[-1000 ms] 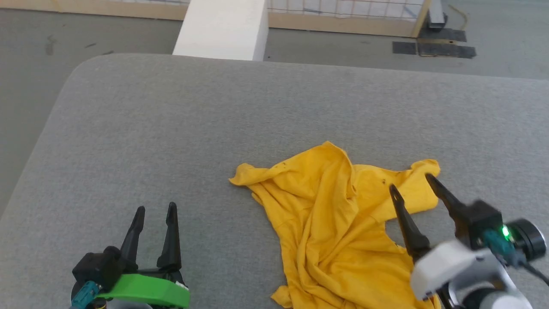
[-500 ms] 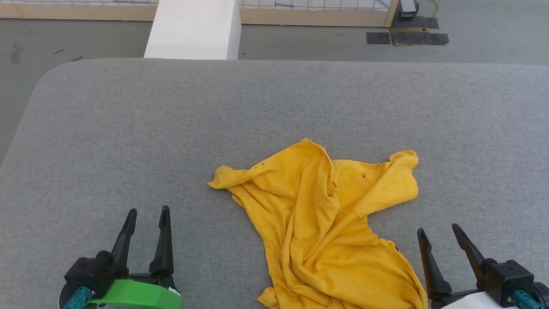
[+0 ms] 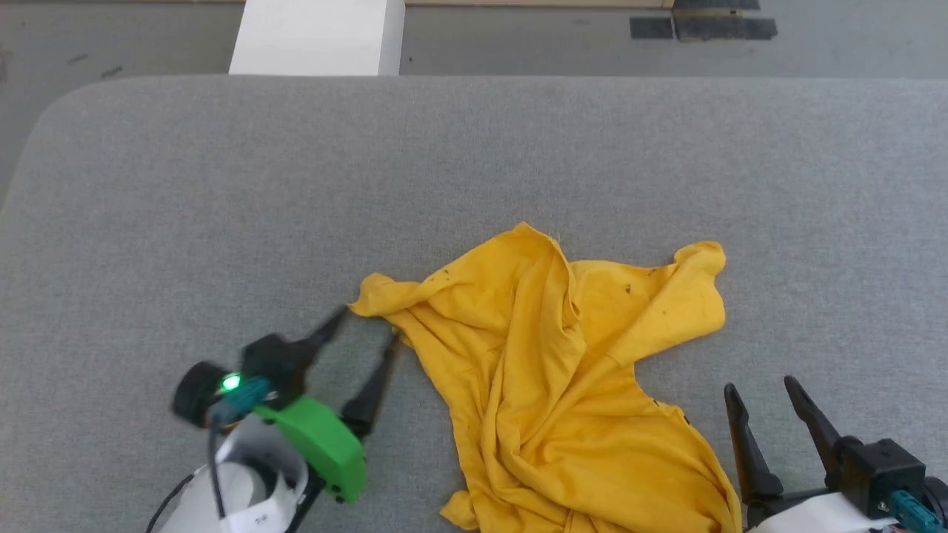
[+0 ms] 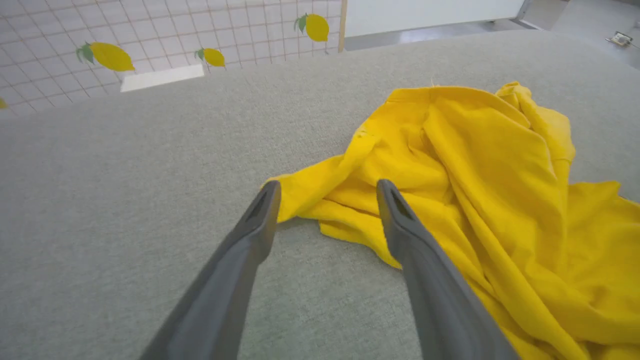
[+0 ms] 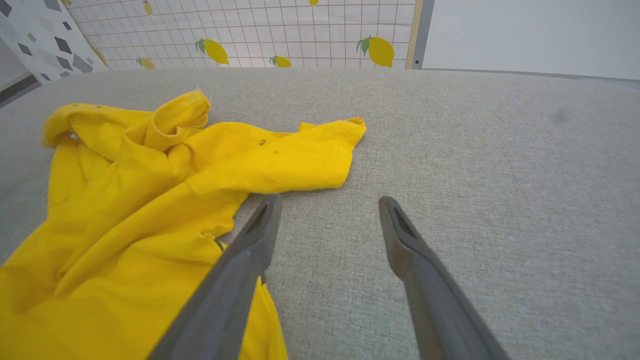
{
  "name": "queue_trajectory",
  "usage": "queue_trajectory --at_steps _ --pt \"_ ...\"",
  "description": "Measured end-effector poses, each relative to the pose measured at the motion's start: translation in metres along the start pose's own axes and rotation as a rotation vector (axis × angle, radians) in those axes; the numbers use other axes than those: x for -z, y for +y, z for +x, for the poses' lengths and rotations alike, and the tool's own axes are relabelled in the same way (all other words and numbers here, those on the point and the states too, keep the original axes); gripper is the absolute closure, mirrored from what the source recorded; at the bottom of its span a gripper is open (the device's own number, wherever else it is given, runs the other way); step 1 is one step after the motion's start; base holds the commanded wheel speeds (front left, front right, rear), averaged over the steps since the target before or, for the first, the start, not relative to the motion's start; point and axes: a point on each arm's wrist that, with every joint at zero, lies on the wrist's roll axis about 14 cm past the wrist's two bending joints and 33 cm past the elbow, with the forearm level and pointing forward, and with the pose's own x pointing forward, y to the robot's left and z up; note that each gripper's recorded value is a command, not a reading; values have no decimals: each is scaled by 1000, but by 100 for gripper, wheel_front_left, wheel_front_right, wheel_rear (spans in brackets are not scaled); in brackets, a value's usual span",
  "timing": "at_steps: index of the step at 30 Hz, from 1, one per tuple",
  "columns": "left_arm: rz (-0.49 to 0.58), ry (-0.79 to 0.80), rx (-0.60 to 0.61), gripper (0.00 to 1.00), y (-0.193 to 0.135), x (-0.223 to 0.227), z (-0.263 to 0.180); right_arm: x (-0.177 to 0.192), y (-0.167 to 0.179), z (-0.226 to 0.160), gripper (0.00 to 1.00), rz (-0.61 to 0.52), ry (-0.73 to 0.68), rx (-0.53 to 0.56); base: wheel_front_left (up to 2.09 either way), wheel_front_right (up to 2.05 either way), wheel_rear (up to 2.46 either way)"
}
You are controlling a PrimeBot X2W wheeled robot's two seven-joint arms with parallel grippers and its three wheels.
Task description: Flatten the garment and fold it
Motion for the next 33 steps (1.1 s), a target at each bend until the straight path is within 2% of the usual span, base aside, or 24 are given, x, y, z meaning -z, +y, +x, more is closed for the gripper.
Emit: queue_trajectory --at_steps 5,12,20,21,22,28,33 --pt "-42 152 96 0 -15 21 17 7 1 9 0 6 20 -4 0 0 0" --pt "-104 343 95 0 -16 67 24 21 -6 11 0 14 59 18 0 0 0" --pt "-126 352 62 0 -15 69 41 23 -10 13 0 20 58 28 0 0 0" --pt "-131 351 61 73 -16 70 43 23 -10 13 0 21 58 28 0 0 0" --pt "-134 350 60 100 -17 71 43 23 -10 13 0 20 58 29 0 0 0" --pt "-185 315 25 100 -10 66 43 18 -11 14 0 16 43 31 0 0 0" --pt "-264 258 -78 100 24 55 23 11 -6 14 0 11 22 15 0 0 0"
